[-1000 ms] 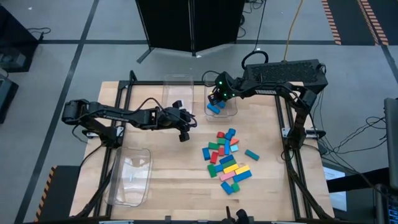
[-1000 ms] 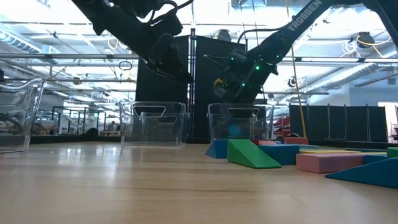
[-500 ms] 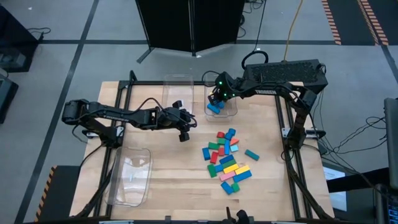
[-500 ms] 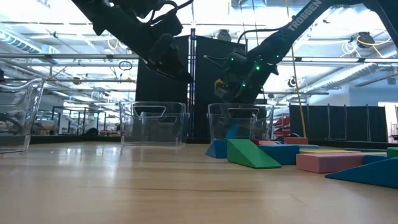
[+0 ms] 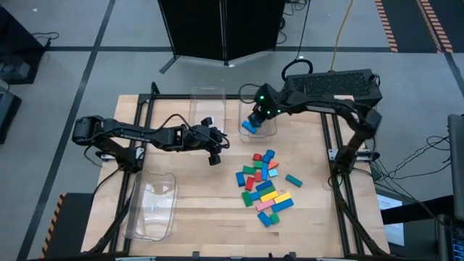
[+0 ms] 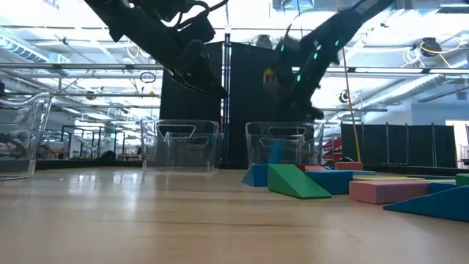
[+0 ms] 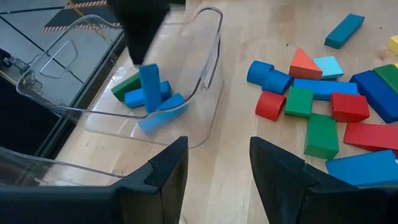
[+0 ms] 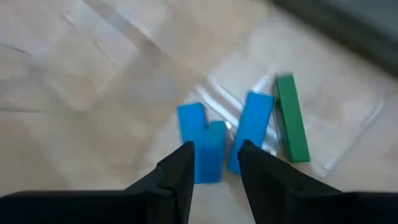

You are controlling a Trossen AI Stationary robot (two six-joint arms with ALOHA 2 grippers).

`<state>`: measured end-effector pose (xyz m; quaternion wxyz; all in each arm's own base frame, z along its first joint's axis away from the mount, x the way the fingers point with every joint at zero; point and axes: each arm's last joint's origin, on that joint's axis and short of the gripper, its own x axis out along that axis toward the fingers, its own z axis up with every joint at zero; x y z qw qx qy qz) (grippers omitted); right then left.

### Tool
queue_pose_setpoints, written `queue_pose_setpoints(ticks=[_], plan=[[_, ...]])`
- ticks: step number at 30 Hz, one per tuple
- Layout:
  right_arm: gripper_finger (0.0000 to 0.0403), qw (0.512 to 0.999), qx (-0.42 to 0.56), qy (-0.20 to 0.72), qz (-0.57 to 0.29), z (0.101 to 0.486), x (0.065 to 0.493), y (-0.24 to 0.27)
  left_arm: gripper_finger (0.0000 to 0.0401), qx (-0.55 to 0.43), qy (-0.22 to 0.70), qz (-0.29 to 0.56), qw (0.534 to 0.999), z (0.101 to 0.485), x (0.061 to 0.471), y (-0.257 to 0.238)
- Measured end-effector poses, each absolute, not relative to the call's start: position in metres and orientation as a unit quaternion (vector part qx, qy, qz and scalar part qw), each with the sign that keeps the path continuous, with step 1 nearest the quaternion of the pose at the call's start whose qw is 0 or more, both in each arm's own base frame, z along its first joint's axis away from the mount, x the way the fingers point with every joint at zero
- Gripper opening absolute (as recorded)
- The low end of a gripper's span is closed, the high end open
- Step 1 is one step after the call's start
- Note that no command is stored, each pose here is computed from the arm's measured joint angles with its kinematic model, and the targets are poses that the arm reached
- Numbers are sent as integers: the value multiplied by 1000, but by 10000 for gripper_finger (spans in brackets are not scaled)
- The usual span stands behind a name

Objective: Sort blocks by size
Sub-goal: Put the blue rectangular block into the top right transparent bin, then put the dark blue rectangular block into the top right transparent bin

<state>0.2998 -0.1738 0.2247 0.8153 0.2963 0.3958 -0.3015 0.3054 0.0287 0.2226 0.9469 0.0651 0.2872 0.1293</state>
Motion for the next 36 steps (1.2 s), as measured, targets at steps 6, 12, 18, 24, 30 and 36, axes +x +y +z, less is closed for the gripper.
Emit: queue_pose_setpoints(ticks=[6, 12, 18, 24, 30, 36], plan=[[118, 860, 282, 314, -286, 285, 279, -151, 173, 64, 287, 130, 947, 223, 305, 29], [118, 871, 282, 290, -280, 315, 258, -128, 173, 63, 288, 127, 947, 222, 305, 27], [118, 853, 268, 331, -302, 319, 245, -105, 173, 63, 288, 125, 947, 222, 306, 26], [118, 838, 258, 382, -291, 313, 245, -82, 173, 63, 288, 125, 947, 222, 306, 25], [118, 835, 229, 410, -287, 310, 248, -56, 173, 63, 288, 125, 947, 222, 306, 25], [118, 841, 223, 422, -254, 309, 251, -31, 173, 63, 288, 125, 947, 222, 306, 25]])
